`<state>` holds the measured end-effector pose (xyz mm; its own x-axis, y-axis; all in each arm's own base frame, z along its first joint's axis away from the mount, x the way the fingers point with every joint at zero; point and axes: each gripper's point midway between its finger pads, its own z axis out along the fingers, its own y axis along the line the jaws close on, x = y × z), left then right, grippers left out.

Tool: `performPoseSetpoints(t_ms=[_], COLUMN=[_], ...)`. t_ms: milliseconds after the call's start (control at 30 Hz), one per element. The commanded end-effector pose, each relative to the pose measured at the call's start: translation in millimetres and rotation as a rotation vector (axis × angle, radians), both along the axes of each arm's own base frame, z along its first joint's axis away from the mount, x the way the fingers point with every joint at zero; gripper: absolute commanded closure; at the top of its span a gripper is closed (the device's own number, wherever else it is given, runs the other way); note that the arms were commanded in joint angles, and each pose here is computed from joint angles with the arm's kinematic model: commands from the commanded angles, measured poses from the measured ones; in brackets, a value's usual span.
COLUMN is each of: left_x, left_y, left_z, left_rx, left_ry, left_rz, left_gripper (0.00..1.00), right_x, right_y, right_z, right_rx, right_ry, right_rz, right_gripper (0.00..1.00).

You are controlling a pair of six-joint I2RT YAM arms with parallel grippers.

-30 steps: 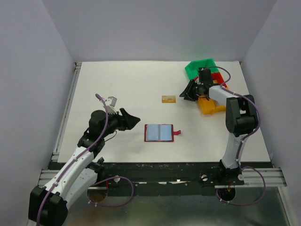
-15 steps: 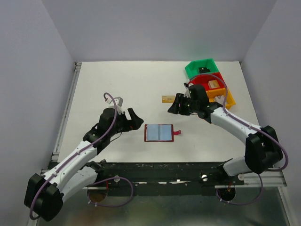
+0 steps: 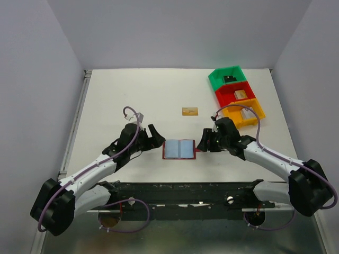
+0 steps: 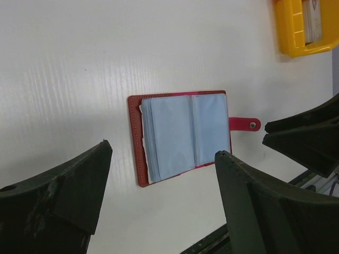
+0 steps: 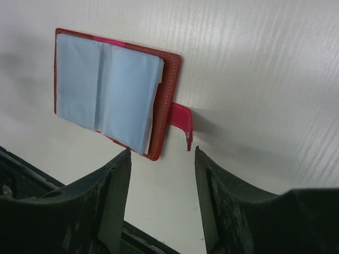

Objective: Take the credit cards out of the card holder
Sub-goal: Remove the credit card from the card holder.

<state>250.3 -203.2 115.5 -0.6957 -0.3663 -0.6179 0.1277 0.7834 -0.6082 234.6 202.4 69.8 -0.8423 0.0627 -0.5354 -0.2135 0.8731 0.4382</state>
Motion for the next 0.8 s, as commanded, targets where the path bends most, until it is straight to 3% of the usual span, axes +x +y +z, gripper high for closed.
performPoseSetpoints(t_ms=[0,233,467,567,767], left_x=[1,-1,-6,-7,-6], left_y=[-17,-13,-10,-9,-14], left_z=[13,8,7,6,11], left_rx=[-0.108,-0.053,-0.037,-0.035,-0.032], left_ry=[-0.027,-0.045,-0.063,-0.063,-0.086], left_rz=[-0.037,-0.049,-0.066,-0.071,-0.105], left_gripper=[0.1,0.16,0.18,0.2,0.36], right_x=[-1,9,13,16,16], right_y=[-14,-11,0,2,6], right_z=[-14,-31,-41,-44,-45], right_rx=[-0.065,-0.118,-0.107,-0.106,-0.098], right_ry=[0.001,0.041,0.077,0.085,0.091], right_rz=[-0.052,-0.032,-0.003,-0.003,0.008], right_gripper=[0.41,0.42,0.51,0.58,0.82])
